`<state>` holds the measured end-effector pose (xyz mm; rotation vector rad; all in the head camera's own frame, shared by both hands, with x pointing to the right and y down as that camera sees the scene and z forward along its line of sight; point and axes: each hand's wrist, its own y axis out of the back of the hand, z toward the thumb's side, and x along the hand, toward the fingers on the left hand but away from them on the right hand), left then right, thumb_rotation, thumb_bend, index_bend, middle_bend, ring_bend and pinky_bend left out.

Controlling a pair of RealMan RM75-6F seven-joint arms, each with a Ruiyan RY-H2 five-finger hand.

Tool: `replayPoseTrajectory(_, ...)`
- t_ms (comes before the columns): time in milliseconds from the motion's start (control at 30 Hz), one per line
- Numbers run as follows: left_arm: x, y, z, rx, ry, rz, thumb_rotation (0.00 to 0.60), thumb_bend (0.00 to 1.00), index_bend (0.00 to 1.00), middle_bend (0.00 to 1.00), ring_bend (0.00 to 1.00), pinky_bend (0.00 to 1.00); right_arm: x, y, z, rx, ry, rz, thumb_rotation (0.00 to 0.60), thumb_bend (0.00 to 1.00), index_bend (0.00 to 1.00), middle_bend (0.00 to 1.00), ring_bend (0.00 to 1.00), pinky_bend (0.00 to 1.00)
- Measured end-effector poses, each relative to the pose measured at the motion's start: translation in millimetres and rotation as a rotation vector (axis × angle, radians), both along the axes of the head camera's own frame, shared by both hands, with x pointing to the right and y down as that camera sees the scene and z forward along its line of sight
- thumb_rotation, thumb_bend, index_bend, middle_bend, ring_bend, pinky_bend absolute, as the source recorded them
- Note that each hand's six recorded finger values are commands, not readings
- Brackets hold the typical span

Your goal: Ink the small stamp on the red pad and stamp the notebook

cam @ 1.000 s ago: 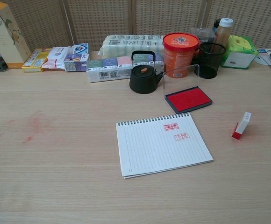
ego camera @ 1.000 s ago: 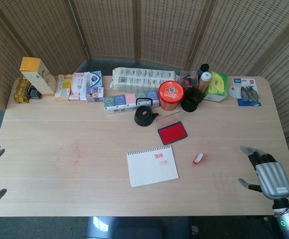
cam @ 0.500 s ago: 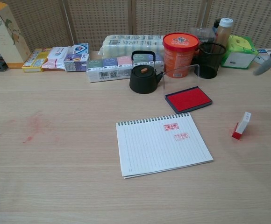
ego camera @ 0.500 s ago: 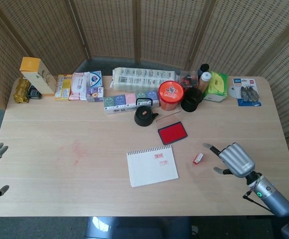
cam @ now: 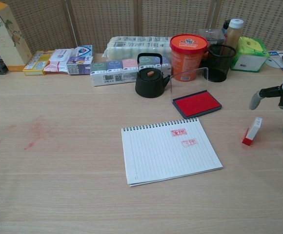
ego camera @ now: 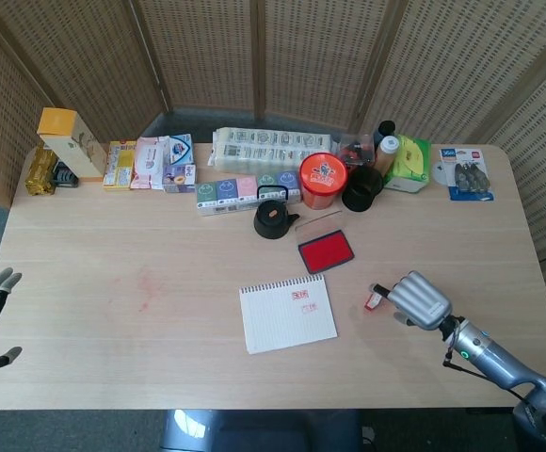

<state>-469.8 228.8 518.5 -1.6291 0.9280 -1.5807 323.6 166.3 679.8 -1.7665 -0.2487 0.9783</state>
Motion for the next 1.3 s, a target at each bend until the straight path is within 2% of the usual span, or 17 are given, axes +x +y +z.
replayPoseTrajectory(167,-1.1,-0.6,1.5,-0.001,-0.008,-0.005,0.600,0.00,0.00,0.00,0.00,0.00,-5.7,-1.5,11.1,-0.004,0.017,-0.024,0.600,0.25,0.34,0.94,1.00,1.00)
replayPoseTrajectory(533,-3.2,-2.0,1.7,-0.003,-0.007,-0.012,0.600,0.00,0.00,0.00,0.00,0.00,-11.4,-9.0,26.3,-0.045,0.038,0.007,0.600,0.30,0.39,0.94,1.00,1.00)
replayPoseTrajectory(1300,-3.4,-1.5,2.2,-0.008,0.001,-0.014,0.600,0.00,0.00,0.00,0.00,0.00,-23.8,-8.1,37.6,-0.065,0.057,0.004,0.600,0.31,0.45,0.94,1.00,1.00)
